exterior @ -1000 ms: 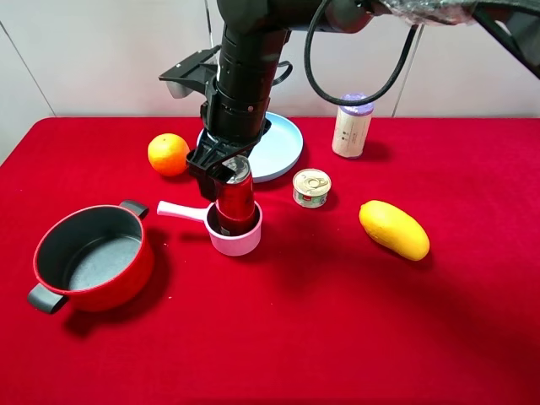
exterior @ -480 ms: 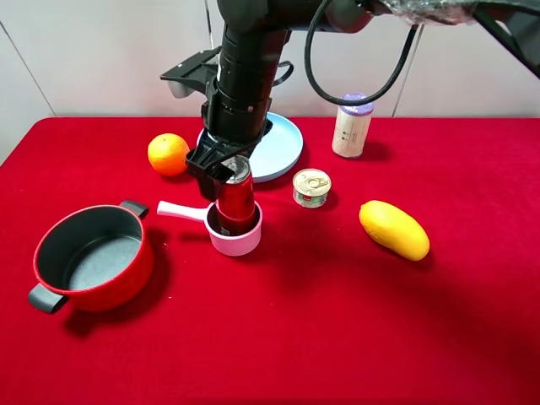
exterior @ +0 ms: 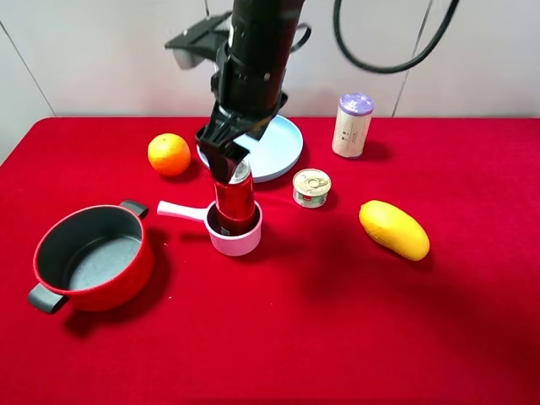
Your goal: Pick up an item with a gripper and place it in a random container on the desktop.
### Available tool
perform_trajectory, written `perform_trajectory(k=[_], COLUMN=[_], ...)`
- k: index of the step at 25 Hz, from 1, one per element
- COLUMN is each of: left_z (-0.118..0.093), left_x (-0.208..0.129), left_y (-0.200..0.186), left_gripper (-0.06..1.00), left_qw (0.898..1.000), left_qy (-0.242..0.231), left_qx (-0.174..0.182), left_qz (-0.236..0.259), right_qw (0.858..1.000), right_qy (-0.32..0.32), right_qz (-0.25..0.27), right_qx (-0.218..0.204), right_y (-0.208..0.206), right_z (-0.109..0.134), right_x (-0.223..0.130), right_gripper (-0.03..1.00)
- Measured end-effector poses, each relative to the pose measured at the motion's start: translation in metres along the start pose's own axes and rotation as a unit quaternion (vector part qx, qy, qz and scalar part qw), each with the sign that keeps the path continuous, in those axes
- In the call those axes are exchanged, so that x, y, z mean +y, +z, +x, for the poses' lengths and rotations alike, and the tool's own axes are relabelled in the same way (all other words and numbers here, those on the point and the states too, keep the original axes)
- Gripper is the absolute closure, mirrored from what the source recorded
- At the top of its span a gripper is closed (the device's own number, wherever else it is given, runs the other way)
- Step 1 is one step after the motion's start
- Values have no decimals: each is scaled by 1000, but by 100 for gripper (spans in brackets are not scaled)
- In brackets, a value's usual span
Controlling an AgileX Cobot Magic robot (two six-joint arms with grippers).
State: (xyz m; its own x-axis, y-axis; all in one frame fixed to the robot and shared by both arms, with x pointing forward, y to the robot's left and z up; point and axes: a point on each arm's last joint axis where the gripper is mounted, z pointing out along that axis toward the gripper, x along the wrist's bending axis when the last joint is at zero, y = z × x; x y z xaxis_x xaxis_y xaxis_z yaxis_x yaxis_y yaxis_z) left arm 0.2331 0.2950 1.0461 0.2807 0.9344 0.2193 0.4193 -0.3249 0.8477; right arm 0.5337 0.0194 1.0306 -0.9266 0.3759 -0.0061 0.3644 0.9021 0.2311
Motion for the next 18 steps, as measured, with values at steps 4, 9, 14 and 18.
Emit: perform_trajectory(k=[4, 9, 14, 18], left_z=[0, 0, 0, 0], left_x=[0, 0, 0, 0], left_y=[0, 0, 0, 0], left_gripper=[-5, -5, -5, -5], left_qw=[1000, 1000, 1000, 1000], left_qy=[0, 0, 0, 0], left_qx=[0, 0, 0, 0], left_qz=[0, 0, 0, 0], right_qw=[1000, 998, 998, 998], right_qy=[-5, -3, 3, 22], right_qz=[-23, -44, -40, -30], right_qx=[-14, -35, -39, -49], right_y=[-25, -55, -75, -86], right_z=[2, 6, 17, 26], right_x=[-2, -13, -39, -66], right_gripper=[29, 28, 27, 27])
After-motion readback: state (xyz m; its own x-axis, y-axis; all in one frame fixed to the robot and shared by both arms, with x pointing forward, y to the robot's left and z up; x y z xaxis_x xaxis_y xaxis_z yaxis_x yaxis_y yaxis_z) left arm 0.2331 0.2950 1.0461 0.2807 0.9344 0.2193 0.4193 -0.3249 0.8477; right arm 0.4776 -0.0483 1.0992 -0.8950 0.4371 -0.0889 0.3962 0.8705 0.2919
